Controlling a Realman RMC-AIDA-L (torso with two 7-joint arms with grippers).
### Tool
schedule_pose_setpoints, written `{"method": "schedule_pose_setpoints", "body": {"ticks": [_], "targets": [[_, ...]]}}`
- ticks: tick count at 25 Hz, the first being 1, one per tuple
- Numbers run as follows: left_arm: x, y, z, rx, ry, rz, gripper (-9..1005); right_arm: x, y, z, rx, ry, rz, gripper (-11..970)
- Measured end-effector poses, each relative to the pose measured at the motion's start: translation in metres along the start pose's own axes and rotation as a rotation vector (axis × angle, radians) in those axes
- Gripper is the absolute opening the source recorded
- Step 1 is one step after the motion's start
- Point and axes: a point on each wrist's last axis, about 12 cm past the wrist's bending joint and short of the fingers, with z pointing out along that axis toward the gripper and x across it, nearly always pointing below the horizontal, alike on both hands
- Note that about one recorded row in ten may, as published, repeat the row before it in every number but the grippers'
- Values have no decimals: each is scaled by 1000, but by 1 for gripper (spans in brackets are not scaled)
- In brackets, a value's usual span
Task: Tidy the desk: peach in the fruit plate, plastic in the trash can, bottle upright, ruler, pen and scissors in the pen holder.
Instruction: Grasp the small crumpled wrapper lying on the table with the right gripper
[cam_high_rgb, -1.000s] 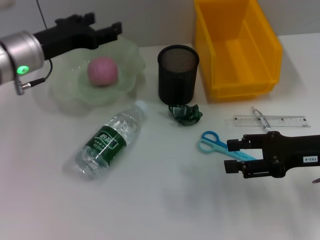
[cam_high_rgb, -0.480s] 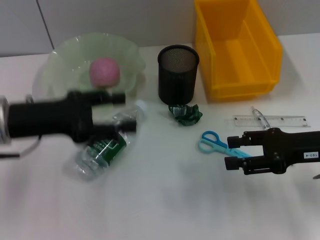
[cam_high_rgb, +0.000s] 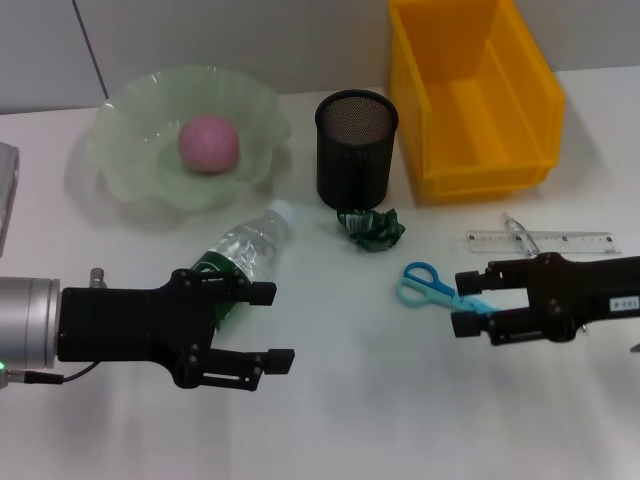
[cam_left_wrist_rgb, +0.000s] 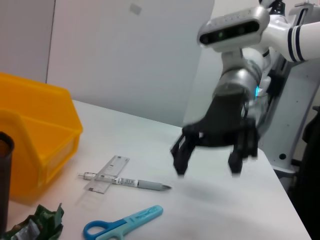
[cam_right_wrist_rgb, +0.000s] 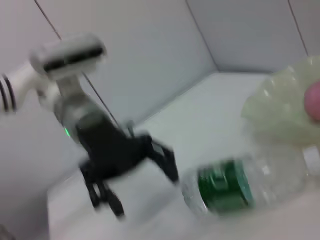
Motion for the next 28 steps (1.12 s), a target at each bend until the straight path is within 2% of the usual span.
{"method": "schedule_pose_setpoints", "body": {"ticks": [2,3,4,5,7,8,9,13,16,18,19,23,24,28], "targets": [[1,0,-1,-6,-5,1,835,-15,4,-3,-23,-20,19,741],[1,0,-2,-12,-9,5,835,-40,9,-6,-29,-7,31,741],[1,0,-2,-12,-9,5,835,-40,9,-6,-29,-7,31,741],[1,0,-2,-14,-12,9,835,-55,13,-8,-18,17,30,741],[2,0,-2,-18,-12,13,835,-84,19,-7,32,98,20,741],[2,1,0,-27,-12,16,835,-108,24,-2,90,185,-1,741],[2,1,0,-27,-12,16,835,-108,24,-2,90,185,-1,741],[3,3,2,-55,-9,25,835,-154,22,16,220,355,12,740],[4,5,3,-75,-8,28,835,-166,16,26,261,409,39,740],[3,8,3,-97,-7,28,835,-176,7,44,321,492,71,740],[3,9,2,-110,-8,26,835,-176,7,44,321,492,71,740],[3,14,-1,-154,-15,18,835,-178,-3,72,377,570,71,741],[3,15,-2,-161,-15,19,835,-178,-3,72,377,570,71,741],[4,16,-5,-177,-10,26,835,-172,-6,98,433,608,-3,741]]}}
